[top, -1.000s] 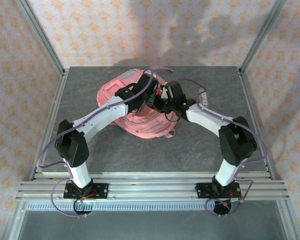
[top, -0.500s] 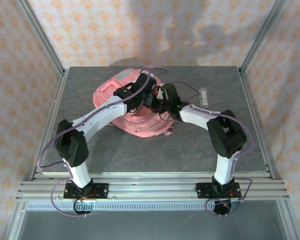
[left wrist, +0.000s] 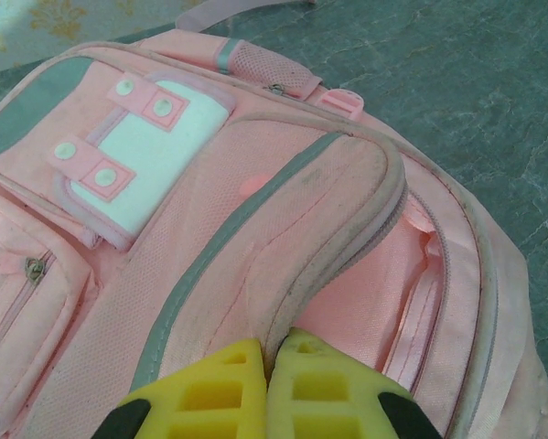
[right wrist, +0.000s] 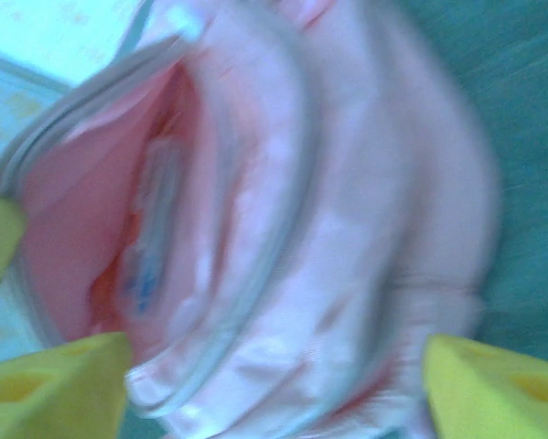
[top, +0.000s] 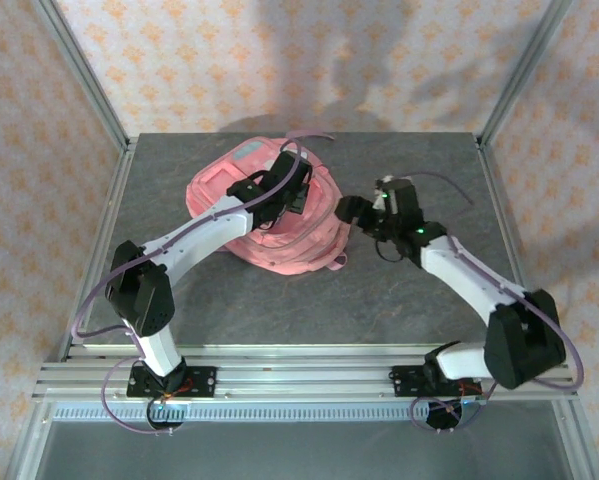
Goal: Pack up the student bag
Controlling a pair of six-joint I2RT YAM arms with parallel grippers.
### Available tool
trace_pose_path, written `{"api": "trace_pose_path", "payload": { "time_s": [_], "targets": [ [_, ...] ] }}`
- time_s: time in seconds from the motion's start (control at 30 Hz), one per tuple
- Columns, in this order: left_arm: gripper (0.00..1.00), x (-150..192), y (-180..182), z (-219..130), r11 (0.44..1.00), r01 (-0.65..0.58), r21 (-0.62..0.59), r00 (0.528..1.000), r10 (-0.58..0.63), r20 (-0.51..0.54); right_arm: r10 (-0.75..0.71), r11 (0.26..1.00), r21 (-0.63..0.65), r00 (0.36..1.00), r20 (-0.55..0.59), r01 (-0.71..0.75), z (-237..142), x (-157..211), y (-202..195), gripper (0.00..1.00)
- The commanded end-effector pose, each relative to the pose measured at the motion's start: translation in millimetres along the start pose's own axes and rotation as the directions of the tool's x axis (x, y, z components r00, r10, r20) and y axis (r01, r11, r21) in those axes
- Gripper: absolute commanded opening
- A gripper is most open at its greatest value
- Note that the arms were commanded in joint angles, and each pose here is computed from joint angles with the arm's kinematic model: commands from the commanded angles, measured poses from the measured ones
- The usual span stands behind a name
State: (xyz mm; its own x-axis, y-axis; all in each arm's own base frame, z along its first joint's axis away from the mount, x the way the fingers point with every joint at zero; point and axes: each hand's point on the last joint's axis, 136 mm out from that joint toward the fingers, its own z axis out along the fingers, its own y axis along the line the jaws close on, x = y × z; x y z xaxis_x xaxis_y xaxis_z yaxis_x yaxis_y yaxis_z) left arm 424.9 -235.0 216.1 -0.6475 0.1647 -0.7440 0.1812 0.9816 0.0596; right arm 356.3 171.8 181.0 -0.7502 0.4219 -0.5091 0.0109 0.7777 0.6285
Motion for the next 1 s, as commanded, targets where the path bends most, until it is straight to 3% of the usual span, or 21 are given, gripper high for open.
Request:
{"api": "trace_pose_path", "payload": {
  "time_s": [0.0,0.1,0.23,0.5,0.67,0.97],
  "targets": [
    [0.0,-25,4,-19,0.998,0.054,0.014,0.994,-0.055,0.09,-0.006,0.947,0.319,0.993,0.121,-0.033,-26,-26,-75,0.93],
    [0.0,-24,3,-18,0.998,0.057,0.017,0.995,-0.058,0.085,0.022,0.863,0.493,0.982,0.189,-0.114,-33,-53,-127,0.94],
    [0.0,-24,3,-17,0.998,0.063,0.018,0.994,-0.065,0.085,0.058,0.808,0.567,0.98,0.191,-0.159,-8,-78,-167,0.95],
    [0.0,-22,3,-18,0.997,0.072,0.023,0.994,-0.074,0.08,0.026,0.811,0.579,0.995,0.101,-0.081,67,-107,-194,0.95],
    [0.0,-20,2,-17,0.997,0.072,0.025,0.995,-0.074,0.074,0.024,0.788,0.614,0.999,0.044,-0.046,93,-115,-211,0.93],
    [0.0,-18,1,-15,0.997,0.072,0.027,0.995,-0.074,0.071,0.061,0.794,0.607,0.997,-0.055,-0.015,105,-85,-216,0.74]
  ]
}}
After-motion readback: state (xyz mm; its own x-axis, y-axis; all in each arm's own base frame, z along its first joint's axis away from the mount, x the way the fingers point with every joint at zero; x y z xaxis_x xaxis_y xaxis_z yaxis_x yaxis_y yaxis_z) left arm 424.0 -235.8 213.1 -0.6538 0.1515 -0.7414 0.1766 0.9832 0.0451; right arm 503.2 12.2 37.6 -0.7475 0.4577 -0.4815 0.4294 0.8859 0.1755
